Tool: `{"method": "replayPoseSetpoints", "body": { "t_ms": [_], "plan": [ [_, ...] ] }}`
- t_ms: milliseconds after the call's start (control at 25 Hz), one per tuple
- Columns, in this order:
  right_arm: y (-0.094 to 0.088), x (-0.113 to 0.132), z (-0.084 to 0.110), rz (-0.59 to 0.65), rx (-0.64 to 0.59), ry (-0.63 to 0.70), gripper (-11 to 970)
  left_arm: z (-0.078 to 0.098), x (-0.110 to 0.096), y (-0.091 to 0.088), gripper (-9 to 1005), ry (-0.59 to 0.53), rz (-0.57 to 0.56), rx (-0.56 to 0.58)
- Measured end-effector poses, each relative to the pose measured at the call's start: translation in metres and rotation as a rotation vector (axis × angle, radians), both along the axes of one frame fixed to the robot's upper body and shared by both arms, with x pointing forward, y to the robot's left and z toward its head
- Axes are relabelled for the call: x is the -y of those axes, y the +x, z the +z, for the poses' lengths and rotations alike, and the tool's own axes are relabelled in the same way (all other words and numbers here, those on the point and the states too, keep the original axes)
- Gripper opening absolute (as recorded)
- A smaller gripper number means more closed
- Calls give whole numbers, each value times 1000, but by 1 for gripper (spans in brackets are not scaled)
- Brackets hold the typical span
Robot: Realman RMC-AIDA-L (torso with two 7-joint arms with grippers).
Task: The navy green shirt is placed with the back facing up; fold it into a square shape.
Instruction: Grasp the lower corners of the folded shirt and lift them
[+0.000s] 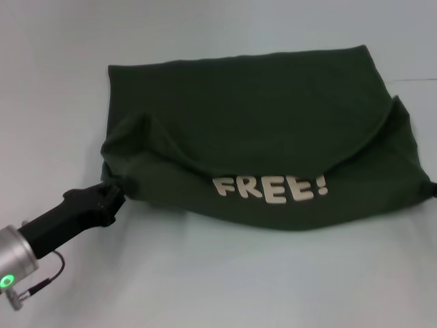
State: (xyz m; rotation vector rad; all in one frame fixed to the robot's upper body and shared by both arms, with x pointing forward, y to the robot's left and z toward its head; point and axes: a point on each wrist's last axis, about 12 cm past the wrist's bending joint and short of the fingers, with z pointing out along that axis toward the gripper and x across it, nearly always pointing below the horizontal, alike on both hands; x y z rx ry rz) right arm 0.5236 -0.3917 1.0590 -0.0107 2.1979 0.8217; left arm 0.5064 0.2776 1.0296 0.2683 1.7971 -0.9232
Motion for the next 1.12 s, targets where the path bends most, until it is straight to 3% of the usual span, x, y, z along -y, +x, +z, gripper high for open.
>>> {"method": "replayPoseSetpoints", "body": {
  "t_ms": [280, 600, 840, 1120],
  "plan": [
    [-48, 16, 5, 64, 90, 55, 9, 4, -16, -28, 8, -122, -9, -42],
    [-110, 29, -2, 105, 123, 62, 9, 6, -28, -53, 8, -184, -55, -75],
    [-141, 32, -9, 131, 119, 52, 9, 6, -28, -68, 8, -188, -202, -142],
    [-161, 29, -8, 183, 141, 69, 10, 9, -28, -85, 9, -204, -330, -178]
  ]
}}
